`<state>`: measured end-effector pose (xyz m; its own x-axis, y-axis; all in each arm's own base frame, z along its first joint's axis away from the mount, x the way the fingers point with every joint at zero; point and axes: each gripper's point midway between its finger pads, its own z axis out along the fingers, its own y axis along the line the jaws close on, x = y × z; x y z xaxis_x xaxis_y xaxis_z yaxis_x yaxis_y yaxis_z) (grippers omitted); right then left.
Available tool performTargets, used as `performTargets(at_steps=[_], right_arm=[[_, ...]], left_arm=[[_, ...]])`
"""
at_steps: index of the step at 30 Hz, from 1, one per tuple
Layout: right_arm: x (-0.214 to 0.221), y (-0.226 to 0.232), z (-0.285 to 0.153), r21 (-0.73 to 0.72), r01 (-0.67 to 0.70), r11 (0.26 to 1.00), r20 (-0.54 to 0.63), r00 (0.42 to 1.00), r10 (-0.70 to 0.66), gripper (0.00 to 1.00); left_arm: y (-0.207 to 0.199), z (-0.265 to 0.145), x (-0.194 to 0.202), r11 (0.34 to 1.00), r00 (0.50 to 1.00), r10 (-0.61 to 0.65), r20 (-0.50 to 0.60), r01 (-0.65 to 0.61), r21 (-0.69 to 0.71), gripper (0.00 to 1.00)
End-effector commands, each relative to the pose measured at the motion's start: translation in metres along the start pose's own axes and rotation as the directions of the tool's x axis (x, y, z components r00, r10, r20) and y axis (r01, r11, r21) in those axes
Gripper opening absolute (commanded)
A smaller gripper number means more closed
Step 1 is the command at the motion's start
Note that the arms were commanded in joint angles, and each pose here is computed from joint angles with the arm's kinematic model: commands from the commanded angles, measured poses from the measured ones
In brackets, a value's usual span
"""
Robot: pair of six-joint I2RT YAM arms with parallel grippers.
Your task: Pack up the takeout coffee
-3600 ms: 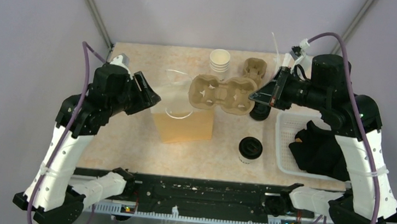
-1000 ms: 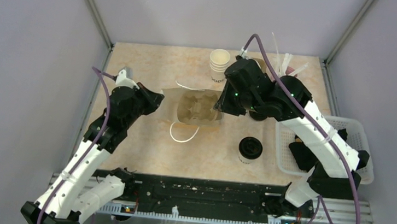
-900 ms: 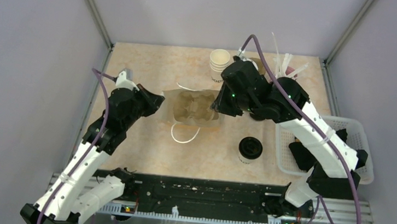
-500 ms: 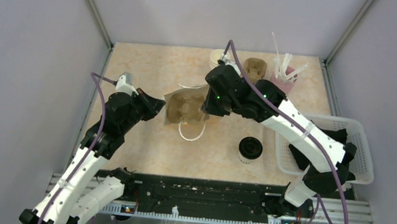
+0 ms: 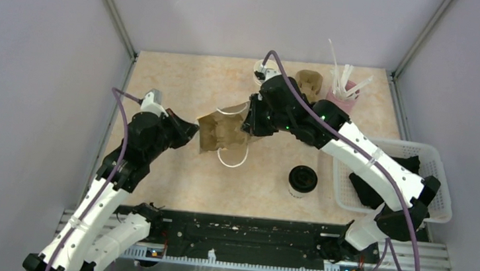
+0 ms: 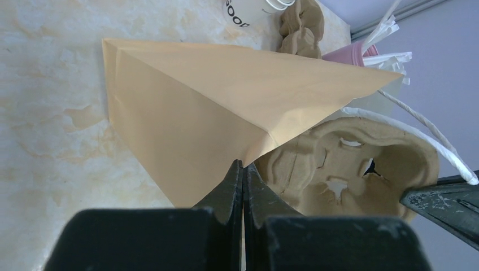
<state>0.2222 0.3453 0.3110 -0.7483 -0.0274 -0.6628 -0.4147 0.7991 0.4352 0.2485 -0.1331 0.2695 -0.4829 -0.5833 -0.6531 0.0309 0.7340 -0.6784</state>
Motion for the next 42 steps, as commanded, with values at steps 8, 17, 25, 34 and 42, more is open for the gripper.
performTargets(at_steps=[8, 17, 25, 34, 42], right_arm=[[-0.035, 0.009, -0.029, -0.109, 0.153, 0.982, 0.043, 0.988, -0.149, 0.0], [-0.03, 0.01, 0.0, -0.136, 0.164, 0.977, 0.057, 0.986, -0.157, 0.0], [-0.029, -0.011, 0.011, -0.168, 0.197, 0.966, 0.064, 0.98, -0.188, 0.0], [-0.032, -0.013, 0.017, -0.21, 0.208, 0.955, 0.046, 0.978, -0.203, 0.0], [-0.029, -0.023, 0.032, -0.188, 0.161, 0.969, 0.014, 0.987, -0.161, 0.06]], left_arm=[[-0.007, -0.005, -0.01, 0.998, 0.998, 0.061, -0.004, -0.061, -0.011, 0.0], [-0.011, -0.003, -0.011, 0.999, 0.999, 0.036, -0.015, -0.036, -0.01, 0.0], [-0.007, -0.001, -0.012, 0.998, 0.999, 0.03, -0.029, -0.032, -0.048, 0.0], [-0.004, -0.002, -0.012, 0.997, 0.999, 0.028, -0.03, -0.03, -0.067, 0.0], [-0.005, 0.002, -0.013, 0.997, 0.999, 0.023, -0.033, -0.025, -0.071, 0.0]])
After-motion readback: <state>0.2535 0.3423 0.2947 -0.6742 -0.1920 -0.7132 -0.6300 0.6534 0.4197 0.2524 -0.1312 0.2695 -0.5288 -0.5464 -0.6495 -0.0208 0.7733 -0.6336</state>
